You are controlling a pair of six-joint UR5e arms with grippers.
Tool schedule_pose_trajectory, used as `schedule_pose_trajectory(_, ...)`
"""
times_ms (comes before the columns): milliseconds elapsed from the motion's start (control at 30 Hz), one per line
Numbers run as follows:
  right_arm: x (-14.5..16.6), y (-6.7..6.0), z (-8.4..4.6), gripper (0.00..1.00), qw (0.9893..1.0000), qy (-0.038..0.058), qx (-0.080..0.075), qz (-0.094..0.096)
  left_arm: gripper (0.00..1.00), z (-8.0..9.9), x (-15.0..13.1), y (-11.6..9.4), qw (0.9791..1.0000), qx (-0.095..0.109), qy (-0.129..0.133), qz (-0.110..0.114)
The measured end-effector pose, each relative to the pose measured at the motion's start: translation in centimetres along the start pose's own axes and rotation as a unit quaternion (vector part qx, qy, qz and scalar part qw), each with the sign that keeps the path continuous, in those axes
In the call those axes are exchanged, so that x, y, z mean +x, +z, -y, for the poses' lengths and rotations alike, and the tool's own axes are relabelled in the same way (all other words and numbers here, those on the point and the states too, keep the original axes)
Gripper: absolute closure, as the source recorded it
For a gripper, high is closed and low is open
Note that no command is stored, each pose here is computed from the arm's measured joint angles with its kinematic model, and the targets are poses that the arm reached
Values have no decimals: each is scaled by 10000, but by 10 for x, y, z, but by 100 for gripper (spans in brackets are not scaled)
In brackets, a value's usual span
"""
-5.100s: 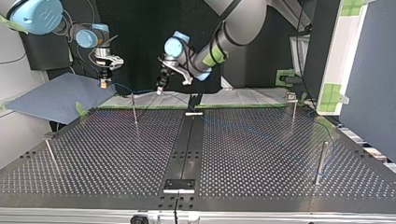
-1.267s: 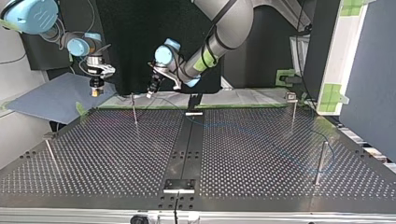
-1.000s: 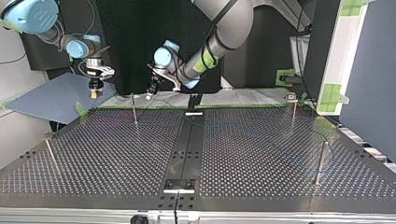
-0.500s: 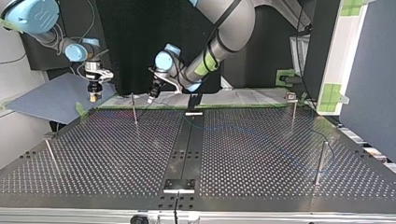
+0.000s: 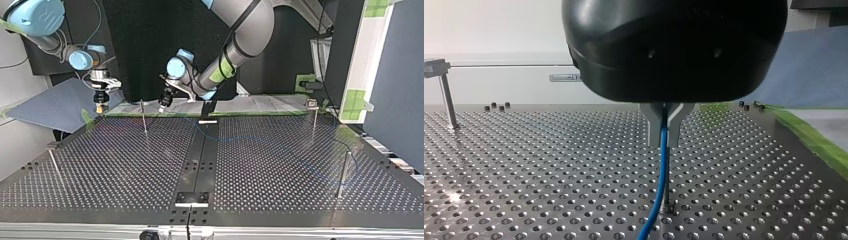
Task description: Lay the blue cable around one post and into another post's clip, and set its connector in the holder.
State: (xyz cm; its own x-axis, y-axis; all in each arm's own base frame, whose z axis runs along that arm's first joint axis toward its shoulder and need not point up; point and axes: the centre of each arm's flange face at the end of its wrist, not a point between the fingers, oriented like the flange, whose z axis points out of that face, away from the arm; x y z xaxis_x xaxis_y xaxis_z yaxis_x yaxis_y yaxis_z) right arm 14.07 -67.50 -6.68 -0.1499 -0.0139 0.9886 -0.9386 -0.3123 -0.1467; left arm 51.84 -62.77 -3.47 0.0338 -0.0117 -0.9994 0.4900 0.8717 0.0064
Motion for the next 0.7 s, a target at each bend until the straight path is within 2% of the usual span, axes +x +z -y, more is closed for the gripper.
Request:
schedule_pose_trajectory(367, 8, 12, -2, 100, 10000, -33, -3, -72, 100, -4, -4, 5, 10000, -45, -1, -7)
schedule_pose_trajectory(700, 9, 12, -7, 100, 9999, -37, -81, -90, 100, -9, -4, 8, 10000, -90, 2, -15)
